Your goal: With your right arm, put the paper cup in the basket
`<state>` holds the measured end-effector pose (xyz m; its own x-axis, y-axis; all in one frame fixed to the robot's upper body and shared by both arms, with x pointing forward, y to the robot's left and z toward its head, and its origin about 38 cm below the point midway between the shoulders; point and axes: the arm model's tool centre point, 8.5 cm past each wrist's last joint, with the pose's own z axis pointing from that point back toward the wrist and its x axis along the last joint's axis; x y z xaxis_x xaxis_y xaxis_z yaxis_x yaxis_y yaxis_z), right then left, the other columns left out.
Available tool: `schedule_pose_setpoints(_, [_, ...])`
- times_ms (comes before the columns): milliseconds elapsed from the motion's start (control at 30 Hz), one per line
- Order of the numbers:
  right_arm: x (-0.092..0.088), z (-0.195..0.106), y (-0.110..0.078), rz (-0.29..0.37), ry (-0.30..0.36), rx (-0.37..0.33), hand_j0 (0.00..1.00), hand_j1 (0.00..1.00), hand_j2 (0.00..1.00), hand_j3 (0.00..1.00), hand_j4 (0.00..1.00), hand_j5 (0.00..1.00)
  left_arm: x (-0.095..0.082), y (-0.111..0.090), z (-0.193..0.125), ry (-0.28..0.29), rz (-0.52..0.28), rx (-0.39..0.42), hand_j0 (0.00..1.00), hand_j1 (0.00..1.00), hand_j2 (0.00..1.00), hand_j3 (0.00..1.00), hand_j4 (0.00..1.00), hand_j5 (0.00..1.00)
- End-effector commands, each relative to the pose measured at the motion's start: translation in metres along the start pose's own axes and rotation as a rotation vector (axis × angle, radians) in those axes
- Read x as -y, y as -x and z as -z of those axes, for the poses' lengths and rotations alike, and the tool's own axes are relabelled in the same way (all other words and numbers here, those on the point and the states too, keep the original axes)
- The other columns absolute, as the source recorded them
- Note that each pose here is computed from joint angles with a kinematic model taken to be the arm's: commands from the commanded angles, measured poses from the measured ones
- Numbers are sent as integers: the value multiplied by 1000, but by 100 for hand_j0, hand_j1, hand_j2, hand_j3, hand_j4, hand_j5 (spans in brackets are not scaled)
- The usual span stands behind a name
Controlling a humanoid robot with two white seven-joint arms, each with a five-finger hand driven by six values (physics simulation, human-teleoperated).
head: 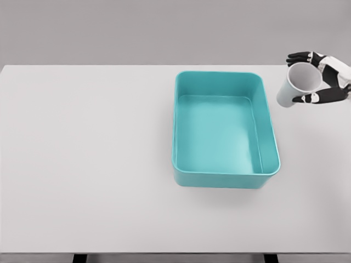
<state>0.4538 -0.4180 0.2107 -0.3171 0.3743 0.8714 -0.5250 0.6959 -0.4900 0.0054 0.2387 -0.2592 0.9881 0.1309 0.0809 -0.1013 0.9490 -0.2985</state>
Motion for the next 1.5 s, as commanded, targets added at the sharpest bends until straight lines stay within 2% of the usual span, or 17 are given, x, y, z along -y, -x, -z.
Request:
schedule_pose_setpoints(0, [-3, 7, -19, -57, -33, 43, 78, 78, 78, 78, 78, 78, 0, 0, 0, 1, 0, 0, 100, 100, 100, 100, 100, 100])
schedule_pose_setpoints(200, [-18, 23, -48, -145, -111, 105, 76, 76, 76, 76, 76, 76, 0, 0, 0, 0, 0, 0, 100, 100, 100, 100, 100, 100])
schedule_pose_setpoints(300, [-30, 33, -71, -222, -159, 153, 76, 76, 76, 76, 76, 76, 0, 0, 0, 0, 0, 0, 100, 100, 100, 100, 100, 100])
schedule_pose_setpoints(433, [-49, 43, -90, -309, -226, 187, 76, 76, 76, 76, 76, 76, 0, 0, 0, 0, 0, 0, 100, 100, 100, 100, 100, 100])
schedule_pose_setpoints(500, [-56, 47, -94, -343, -249, 186, 76, 76, 76, 76, 76, 76, 0, 0, 0, 0, 0, 0, 100, 100, 100, 100, 100, 100])
schedule_pose_setpoints(633, [-72, 54, -100, -460, -303, 171, 76, 76, 76, 76, 76, 76, 0, 0, 0, 1, 0, 0, 100, 100, 100, 100, 100, 100])
schedule_pose_setpoints(733, [-94, 65, -95, -569, -366, 125, 75, 75, 75, 75, 75, 75, 0, 0, 0, -1, -1, -1, 100, 100, 100, 100, 100, 100])
schedule_pose_setpoints(767, [-106, 71, -94, -603, -394, 72, 74, 74, 74, 74, 74, 74, 0, 0, 0, 0, 0, 0, 100, 100, 100, 100, 100, 100])
schedule_pose_setpoints(833, [-120, 80, -99, -665, -413, 33, 74, 74, 74, 74, 74, 74, 0, 0, 0, 1, 0, 0, 100, 100, 100, 100, 100, 100])
schedule_pose_setpoints(967, [-130, 87, -94, -739, -422, -38, 73, 73, 73, 73, 73, 73, 0, 0, 0, 0, 0, 0, 100, 100, 100, 100, 100, 100])
schedule_pose_setpoints(1067, [-134, 93, -102, -820, -402, -93, 73, 73, 73, 73, 73, 73, 0, 0, 0, 1, 0, 0, 100, 100, 100, 100, 100, 100])
schedule_pose_setpoints(1100, [-140, 95, -102, -827, -414, -93, 74, 74, 74, 74, 74, 74, 0, 0, 0, 1, 0, 0, 100, 100, 100, 100, 100, 100])
schedule_pose_setpoints(1133, [-143, 96, -102, -832, -422, -88, 82, 82, 82, 82, 82, 82, 0, 0, 0, 0, 0, 0, 100, 100, 100, 100, 100, 100])
schedule_pose_setpoints(1167, [-145, 96, -103, -835, -429, -78, 100, 100, 100, 100, 100, 100, 0, 0, 0, 1, 0, 0, 100, 100, 100, 100, 100, 100])
schedule_pose_setpoints(1333, [-150, 96, -105, -836, -442, -66, 100, 100, 100, 100, 100, 100, 0, 0, 0, 1, 0, 0, 100, 100, 100, 100, 100, 100])
schedule_pose_setpoints(1433, [-147, 95, -107, -834, -436, -61, 100, 100, 100, 100, 100, 100, 0, 0, 0, 0, 0, 0, 100, 100, 100, 100, 100, 100])
schedule_pose_setpoints(1467, [-144, 93, -112, -787, -431, -35, 100, 100, 100, 100, 100, 100, 0, 0, 0, 0, 0, 0, 100, 100, 100, 100, 100, 100])
